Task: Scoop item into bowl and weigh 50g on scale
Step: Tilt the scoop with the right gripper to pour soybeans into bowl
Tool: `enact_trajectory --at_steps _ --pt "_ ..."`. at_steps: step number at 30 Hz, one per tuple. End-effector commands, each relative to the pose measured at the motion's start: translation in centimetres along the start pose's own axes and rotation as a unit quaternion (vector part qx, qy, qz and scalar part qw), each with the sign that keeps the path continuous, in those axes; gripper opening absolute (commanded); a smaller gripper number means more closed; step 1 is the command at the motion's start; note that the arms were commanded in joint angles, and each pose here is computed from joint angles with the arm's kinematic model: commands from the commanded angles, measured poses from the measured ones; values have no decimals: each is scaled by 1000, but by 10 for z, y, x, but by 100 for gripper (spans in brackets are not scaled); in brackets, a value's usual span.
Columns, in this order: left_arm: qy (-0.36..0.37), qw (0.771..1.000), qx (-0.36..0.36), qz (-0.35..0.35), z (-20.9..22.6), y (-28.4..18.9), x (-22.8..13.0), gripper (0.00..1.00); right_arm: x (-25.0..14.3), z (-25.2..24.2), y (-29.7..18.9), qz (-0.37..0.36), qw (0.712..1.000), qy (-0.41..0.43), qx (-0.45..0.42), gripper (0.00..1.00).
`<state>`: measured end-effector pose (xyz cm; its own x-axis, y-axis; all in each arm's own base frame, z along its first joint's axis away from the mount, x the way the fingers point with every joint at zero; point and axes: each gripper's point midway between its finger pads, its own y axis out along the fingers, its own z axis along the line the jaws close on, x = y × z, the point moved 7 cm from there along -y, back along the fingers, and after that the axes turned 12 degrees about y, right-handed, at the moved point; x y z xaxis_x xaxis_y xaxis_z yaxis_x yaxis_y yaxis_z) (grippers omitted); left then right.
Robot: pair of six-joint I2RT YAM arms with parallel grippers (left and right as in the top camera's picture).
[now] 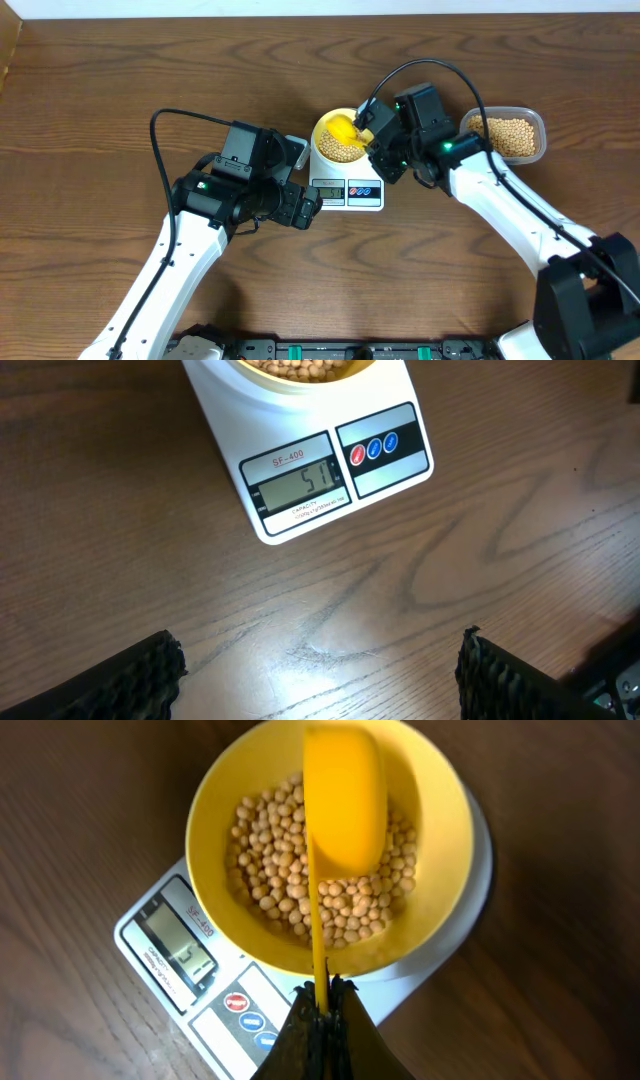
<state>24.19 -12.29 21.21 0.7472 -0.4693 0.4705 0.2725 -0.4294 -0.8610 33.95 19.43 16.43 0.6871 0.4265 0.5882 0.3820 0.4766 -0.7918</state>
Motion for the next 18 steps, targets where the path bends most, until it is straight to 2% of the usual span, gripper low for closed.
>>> enact_trajectory --at_steps 1,18 --pt "-2 1000 -3 -2 -1 -2 -3 89 2 2 2 1 1000 -11 0 1" --pt "-2 1000 -3 -2 -1 -2 -3 89 1 10 -2 2 999 17 32 1"
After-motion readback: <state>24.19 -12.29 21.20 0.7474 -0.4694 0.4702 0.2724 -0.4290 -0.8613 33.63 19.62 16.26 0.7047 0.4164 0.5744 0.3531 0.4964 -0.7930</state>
